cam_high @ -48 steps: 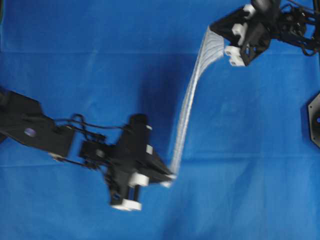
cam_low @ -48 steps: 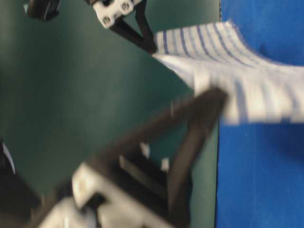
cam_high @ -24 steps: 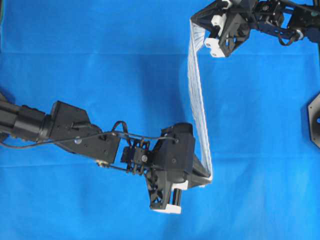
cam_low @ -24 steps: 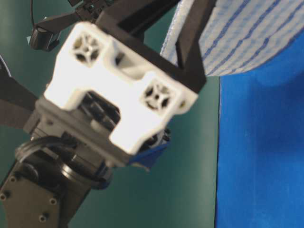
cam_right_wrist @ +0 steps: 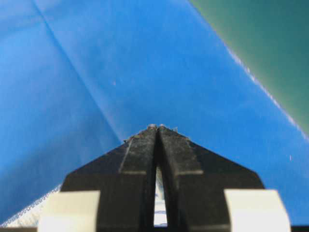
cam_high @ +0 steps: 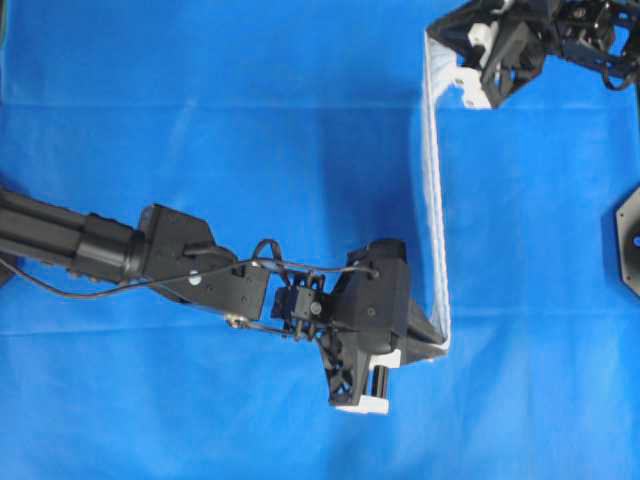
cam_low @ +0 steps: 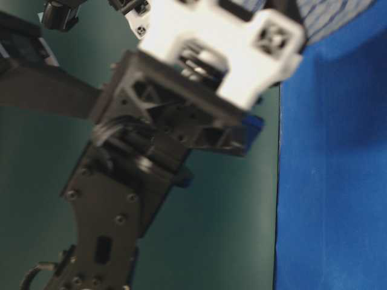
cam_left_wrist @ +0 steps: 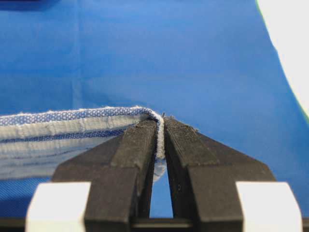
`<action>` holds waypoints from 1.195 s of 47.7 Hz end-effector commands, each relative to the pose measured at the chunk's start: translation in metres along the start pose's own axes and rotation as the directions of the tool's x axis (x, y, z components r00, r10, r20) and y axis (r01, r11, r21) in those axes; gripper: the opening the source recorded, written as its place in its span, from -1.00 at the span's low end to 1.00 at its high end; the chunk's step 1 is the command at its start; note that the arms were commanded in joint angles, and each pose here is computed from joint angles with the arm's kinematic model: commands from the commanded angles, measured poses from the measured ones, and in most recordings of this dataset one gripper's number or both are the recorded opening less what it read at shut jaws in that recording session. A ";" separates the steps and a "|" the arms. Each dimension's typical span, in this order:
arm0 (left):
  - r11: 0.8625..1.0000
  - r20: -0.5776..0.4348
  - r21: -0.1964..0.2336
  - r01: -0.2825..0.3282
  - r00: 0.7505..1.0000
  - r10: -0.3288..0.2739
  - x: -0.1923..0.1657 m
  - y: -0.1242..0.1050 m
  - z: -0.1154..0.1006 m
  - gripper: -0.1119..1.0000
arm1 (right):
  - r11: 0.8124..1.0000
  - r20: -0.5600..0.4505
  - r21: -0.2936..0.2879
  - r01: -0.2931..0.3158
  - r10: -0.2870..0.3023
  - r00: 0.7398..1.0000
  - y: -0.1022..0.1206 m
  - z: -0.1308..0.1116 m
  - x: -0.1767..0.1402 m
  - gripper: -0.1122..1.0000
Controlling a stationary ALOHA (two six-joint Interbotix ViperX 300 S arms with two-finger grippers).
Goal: Fold the blue towel.
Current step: 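Lift the strip and swing it, left gripper toward the near side, then lay the strip down vertically, open both grippers and withdraw sideways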
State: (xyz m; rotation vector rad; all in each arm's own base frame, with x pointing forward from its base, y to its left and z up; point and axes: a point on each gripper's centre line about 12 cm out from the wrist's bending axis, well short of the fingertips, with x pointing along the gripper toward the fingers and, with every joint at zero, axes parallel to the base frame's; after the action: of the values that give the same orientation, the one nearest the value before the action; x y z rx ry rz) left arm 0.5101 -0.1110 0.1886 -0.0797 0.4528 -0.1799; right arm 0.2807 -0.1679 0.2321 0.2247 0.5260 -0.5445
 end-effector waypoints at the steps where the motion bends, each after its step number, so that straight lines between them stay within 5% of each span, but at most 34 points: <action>1: 1.000 0.039 0.006 0.008 0.999 -0.008 -0.005 -0.003 0.014 -0.74 | 1.000 0.004 0.007 0.010 -0.010 1.000 -0.004 0.005 0.001 -0.77; 30: 0.992 -0.138 -0.122 -0.013 0.990 -0.003 -0.051 -0.004 -0.060 -0.74 | 0.998 -0.056 -0.042 -0.046 0.044 0.997 0.026 0.017 0.086 -0.77; 57: 0.991 -0.139 -0.134 -0.030 0.990 0.011 -0.056 0.005 -0.064 -0.72 | 0.998 -0.062 -0.046 -0.052 0.049 0.997 0.029 0.017 0.091 -0.76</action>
State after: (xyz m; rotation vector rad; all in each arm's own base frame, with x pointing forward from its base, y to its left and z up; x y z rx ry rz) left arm 0.4294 -0.0982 0.1334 -0.1881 0.6609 -0.1271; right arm 0.3663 -0.1855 0.1868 0.2218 0.6300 -0.4734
